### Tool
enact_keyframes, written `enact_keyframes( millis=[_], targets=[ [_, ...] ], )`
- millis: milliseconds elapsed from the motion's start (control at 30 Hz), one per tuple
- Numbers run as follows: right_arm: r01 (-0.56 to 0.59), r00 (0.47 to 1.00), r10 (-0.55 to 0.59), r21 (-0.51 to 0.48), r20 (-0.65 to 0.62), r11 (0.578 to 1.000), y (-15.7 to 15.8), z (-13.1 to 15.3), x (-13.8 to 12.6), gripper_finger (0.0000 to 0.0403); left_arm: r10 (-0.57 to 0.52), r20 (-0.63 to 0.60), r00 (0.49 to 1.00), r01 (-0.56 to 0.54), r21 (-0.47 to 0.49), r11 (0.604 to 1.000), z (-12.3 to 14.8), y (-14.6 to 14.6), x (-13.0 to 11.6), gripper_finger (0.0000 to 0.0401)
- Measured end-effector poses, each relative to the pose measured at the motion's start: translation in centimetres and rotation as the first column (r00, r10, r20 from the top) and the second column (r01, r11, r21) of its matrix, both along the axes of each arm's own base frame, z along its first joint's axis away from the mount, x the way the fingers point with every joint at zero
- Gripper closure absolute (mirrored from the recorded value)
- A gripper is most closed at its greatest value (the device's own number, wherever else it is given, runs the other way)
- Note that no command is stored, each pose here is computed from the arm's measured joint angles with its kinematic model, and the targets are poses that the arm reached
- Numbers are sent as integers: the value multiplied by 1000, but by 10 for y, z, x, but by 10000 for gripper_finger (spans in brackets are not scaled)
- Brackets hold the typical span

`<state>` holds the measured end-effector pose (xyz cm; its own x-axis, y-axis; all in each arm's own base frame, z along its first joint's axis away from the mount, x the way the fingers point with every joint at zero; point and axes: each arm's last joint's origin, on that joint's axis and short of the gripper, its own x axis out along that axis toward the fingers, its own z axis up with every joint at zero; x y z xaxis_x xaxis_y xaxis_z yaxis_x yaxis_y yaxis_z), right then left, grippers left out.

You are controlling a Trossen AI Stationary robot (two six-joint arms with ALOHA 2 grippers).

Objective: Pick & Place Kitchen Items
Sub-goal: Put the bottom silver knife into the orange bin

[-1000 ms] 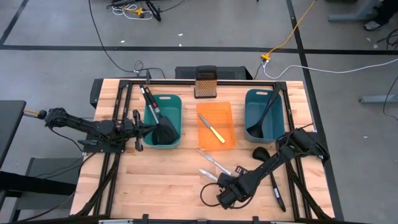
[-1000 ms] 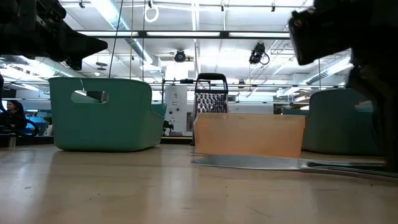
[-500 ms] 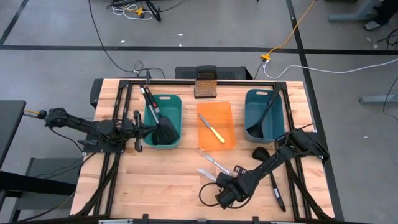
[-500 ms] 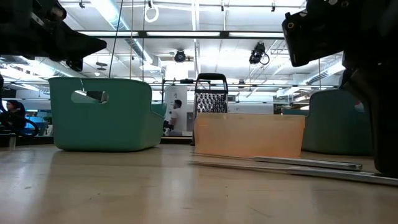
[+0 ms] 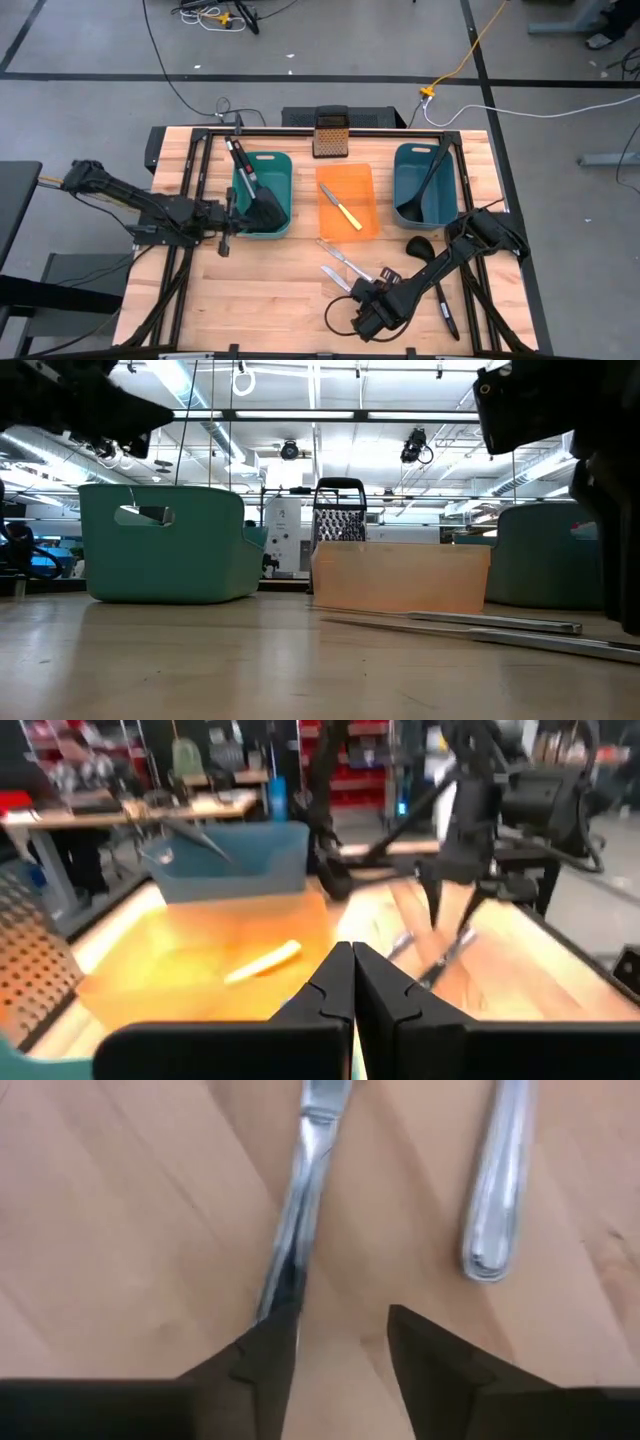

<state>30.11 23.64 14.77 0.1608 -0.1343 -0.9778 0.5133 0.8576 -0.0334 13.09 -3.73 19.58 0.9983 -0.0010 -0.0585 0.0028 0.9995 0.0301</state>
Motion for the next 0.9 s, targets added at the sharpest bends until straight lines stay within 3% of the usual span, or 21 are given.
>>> enact_keyframes(
  millis=[200,467,667,900],
  targets=[
    [16,998,-14,-31,64,999,6,8,-6,233,-14,-151,988,26,76,997,12,-31,46,400],
    [12,981,-35,120,190,993,24,6,5,240,-41,-282,959,94,177,980,11,-76,129,400],
    [125,990,-131,107,53,986,20,0,-6,231,-118,-328,937,192,206,960,-3,-89,177,400],
    [109,994,-111,139,5,984,20,-1,-7,233,-162,-339,927,228,165,960,-10,-77,198,400]
  ],
)
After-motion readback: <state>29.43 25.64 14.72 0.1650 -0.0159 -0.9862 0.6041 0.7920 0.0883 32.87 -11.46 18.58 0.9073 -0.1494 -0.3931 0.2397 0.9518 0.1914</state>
